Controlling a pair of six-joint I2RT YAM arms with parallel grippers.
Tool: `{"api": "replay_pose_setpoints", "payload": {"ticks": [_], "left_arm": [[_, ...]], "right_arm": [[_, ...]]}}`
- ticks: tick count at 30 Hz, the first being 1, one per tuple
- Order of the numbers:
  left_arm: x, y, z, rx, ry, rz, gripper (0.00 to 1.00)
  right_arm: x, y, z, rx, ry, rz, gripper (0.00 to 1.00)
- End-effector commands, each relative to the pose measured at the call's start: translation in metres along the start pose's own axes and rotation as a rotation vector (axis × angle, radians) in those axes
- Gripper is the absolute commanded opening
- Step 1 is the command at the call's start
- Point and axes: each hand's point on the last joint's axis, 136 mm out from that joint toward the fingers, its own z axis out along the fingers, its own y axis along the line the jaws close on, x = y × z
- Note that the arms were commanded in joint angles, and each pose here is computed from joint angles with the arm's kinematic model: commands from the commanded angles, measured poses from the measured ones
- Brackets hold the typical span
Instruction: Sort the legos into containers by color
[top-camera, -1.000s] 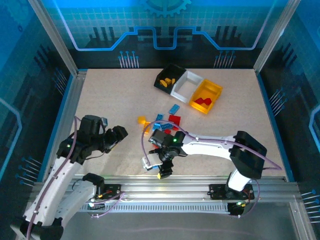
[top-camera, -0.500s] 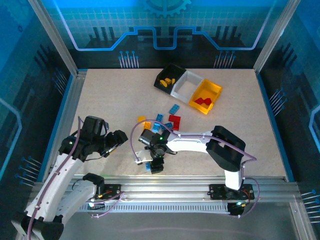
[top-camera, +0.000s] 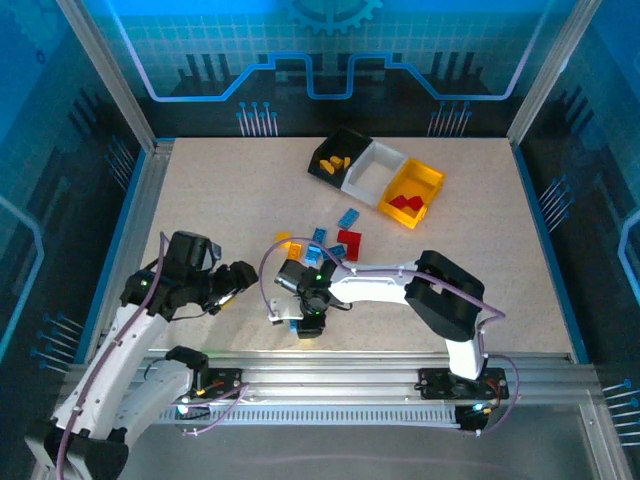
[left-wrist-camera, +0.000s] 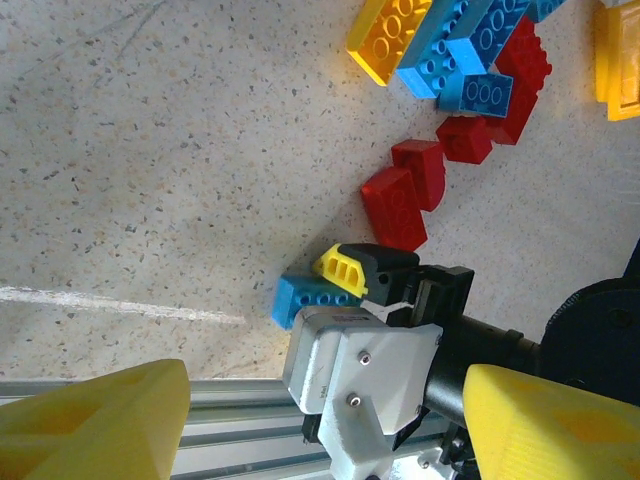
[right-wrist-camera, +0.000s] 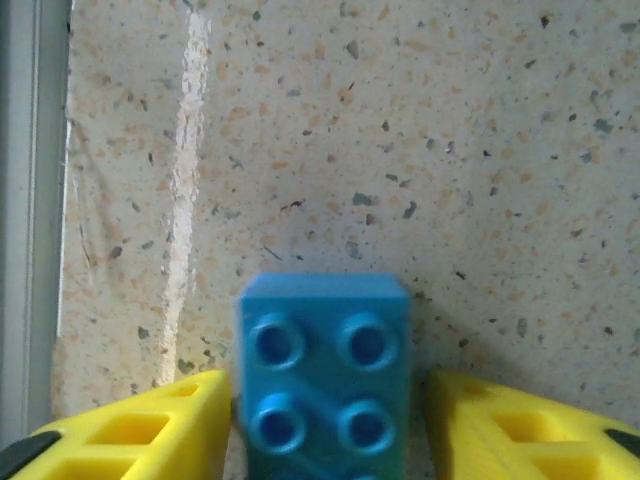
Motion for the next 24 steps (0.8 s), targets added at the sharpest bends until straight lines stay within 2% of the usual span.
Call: {"api": "replay_pose_setpoints", "payload": {"ticks": [1, 5, 9, 13, 21, 24], "left_arm": [[0.003, -0.004, 0.001, 0.022, 0.026, 0.029, 0.74], [-0.001, 0.000, 0.007, 0.004, 0.023, 0.008, 0.74], [-0.008, 0.003, 0.009, -0.020, -0.003, -0.048, 0.74], [-0.020, -0.001, 0.012, -0.006, -0.048, -0.092, 0.74], [-0.042, -0.019, 0.010, 0.053, -0.134, -0.149, 0.74], [-0.048, -0.023, 0.019, 0.062, -0.126, -0.167, 0.74]], "right_arm": [[0.017, -0.001, 0.007, 0.017, 0.070, 0.039, 0.43], [0.014, -0.005, -0.007, 0.037, 0.013, 0.039, 0.31], [0.002, -0.012, -0.034, 0.029, -0.087, 0.027, 0.28], [-0.011, -0.042, -0.076, 0.053, -0.290, 0.099, 0.26], [0.005, -0.142, -0.188, 0.131, -0.708, 0.493, 0.26], [0.024, -0.187, -0.219, 0.191, -0.799, 0.671, 0.27]]}}
